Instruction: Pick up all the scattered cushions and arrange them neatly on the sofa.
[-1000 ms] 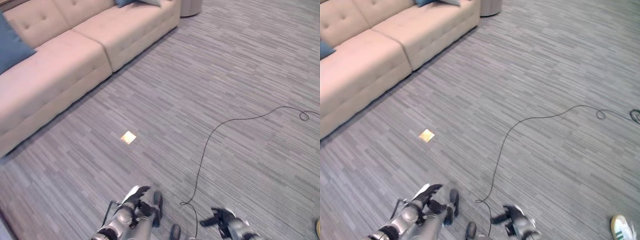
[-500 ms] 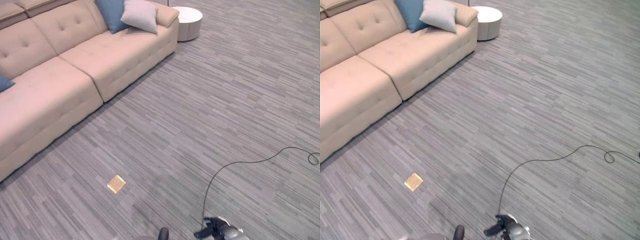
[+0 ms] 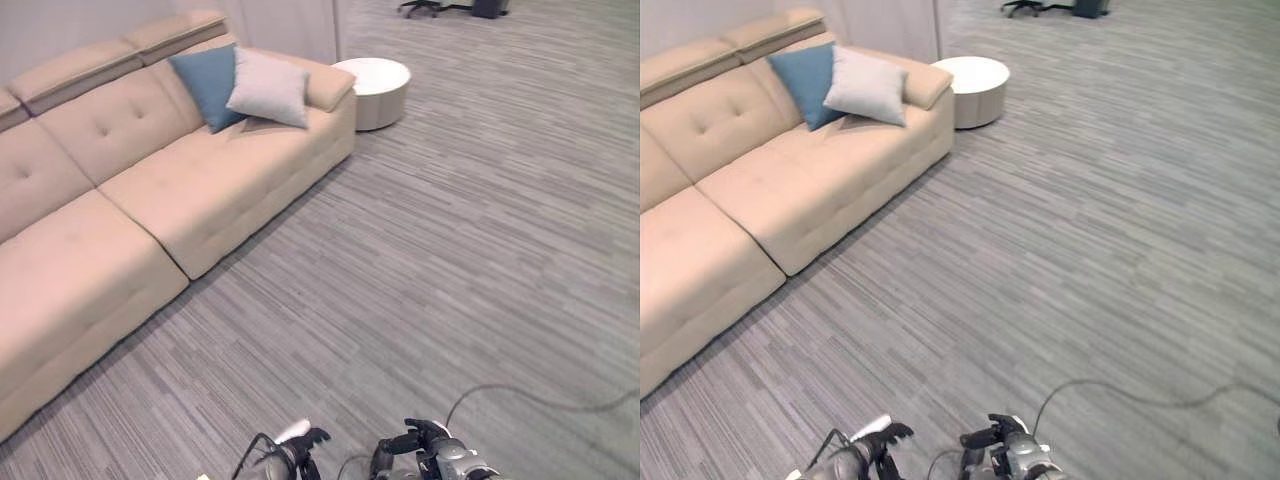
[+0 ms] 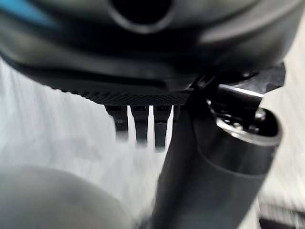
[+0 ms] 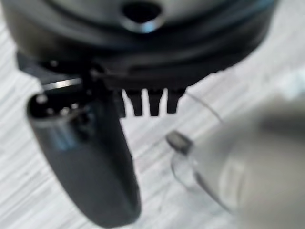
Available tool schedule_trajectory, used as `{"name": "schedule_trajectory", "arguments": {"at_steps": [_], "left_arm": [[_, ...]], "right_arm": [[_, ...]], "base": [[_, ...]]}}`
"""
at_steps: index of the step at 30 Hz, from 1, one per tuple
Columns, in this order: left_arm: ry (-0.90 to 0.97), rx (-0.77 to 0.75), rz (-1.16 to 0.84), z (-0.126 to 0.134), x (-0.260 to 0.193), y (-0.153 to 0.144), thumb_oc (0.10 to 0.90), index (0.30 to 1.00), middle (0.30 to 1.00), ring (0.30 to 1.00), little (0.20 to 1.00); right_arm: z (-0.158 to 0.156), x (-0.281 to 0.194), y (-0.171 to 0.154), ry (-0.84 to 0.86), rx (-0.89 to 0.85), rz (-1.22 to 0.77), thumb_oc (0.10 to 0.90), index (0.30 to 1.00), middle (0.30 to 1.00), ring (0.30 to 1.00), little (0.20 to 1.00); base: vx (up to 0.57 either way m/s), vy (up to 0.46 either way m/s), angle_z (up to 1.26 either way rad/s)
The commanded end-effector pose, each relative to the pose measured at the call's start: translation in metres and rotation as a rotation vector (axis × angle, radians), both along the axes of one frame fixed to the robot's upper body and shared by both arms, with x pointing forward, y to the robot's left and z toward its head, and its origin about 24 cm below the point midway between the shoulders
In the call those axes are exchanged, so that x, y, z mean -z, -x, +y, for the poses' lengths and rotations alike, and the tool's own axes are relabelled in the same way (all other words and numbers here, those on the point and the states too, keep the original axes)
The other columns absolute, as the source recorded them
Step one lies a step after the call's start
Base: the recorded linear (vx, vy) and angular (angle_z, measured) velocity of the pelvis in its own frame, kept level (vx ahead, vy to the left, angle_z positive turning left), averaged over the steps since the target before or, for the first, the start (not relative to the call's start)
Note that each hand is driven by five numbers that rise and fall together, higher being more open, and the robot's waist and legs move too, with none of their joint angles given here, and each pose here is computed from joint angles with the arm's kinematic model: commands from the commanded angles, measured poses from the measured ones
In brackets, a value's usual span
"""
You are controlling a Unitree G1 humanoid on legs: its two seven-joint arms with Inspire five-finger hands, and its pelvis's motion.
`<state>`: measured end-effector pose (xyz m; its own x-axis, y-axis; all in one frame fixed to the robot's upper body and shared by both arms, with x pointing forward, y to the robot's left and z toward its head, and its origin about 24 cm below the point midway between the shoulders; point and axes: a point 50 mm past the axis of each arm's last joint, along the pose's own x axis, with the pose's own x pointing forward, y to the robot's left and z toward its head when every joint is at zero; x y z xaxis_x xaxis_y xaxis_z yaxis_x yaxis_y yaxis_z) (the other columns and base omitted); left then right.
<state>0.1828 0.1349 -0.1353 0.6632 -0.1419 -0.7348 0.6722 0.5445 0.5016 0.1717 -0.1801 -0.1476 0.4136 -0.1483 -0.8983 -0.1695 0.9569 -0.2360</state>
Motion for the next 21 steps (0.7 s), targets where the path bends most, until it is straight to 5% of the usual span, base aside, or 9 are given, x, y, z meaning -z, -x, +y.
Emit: {"name": "schedule_trajectory", "arguments": {"at_steps": [1,7,13,21], "left_arm": [[-0.075,-0.025,0.160,0.008,0.025,0.056,0.800,0.900,0.900,0.900,0.900],[-0.096,-0.111,0.179,0.027,0.028,0.071,0.800,0.900,0.900,0.900,0.900],[-0.141,-0.218,0.267,0.053,0.033,0.098,0.800,0.900,0.900,0.900,0.900],[-0.100,-0.143,0.239,0.037,0.031,0.082,0.800,0.900,0.900,0.900,0.900]], "right_arm": [[-0.008,-0.012,-0.024,0.062,0.052,-0.082,0.800,0.900,0.900,0.900,0.900],[-0.025,-0.040,-0.066,0.182,-0.010,-0.143,0.800,0.900,0.900,0.900,0.900],[-0.041,-0.030,-0.046,0.175,0.024,-0.088,0.800,0.900,0.900,0.900,0.900],[-0.054,-0.025,-0.031,0.161,0.090,-0.021,0.800,0.900,0.900,0.900,0.900]], "base": [[1.16,0.087,-1.20],[0.78,0.035,-0.81],[0.80,0.224,-0.43],[0.74,-0.110,1.26]]}}
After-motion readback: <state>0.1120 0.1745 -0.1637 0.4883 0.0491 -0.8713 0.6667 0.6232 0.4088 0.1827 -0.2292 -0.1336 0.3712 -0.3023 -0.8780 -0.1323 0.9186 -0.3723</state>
